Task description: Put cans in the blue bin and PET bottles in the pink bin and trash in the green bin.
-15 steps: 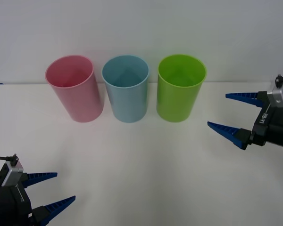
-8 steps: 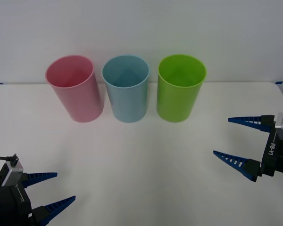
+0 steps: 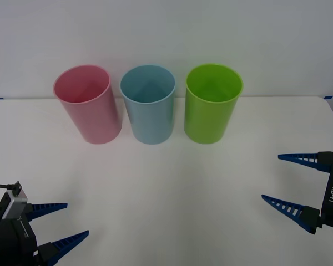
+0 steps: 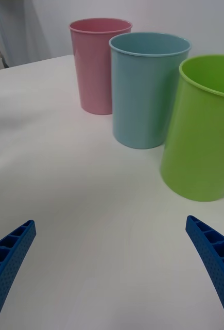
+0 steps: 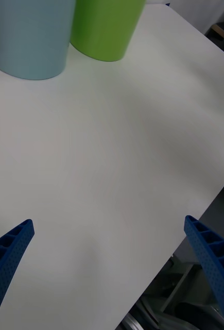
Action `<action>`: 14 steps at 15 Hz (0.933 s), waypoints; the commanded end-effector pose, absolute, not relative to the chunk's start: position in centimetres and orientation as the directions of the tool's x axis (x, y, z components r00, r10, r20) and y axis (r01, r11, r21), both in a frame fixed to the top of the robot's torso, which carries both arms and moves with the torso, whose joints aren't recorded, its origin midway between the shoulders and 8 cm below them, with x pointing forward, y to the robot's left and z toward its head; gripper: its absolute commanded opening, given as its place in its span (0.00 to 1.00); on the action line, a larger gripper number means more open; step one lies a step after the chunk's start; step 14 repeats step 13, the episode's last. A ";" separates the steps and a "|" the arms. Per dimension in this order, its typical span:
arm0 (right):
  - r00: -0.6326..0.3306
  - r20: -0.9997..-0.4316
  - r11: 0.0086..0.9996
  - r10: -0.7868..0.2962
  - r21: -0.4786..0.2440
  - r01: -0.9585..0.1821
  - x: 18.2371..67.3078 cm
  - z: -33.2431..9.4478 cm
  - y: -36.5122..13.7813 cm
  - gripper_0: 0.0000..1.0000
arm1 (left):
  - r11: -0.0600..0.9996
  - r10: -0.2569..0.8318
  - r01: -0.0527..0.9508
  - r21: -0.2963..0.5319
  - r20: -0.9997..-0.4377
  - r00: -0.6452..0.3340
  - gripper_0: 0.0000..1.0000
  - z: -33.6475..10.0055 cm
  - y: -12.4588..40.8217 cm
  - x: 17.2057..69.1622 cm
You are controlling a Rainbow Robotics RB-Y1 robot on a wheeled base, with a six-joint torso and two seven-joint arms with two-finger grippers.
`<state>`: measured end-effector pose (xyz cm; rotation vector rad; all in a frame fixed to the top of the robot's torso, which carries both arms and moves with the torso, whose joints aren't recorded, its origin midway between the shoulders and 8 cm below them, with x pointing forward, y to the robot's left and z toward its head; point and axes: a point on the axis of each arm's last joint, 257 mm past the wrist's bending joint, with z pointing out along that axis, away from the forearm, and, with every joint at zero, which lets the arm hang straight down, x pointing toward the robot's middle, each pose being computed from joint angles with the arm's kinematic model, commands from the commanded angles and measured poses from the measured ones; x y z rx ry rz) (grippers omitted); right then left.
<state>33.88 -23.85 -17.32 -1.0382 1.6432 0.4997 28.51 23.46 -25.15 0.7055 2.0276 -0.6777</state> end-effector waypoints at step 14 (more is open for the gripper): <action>-0.106 -0.868 0.487 -0.486 -0.168 -0.857 31.3 -20.5 -26.0 1.00 | 0.692 0.226 0.694 -0.198 -0.854 -0.469 1.00 -25.2 23.5 28.5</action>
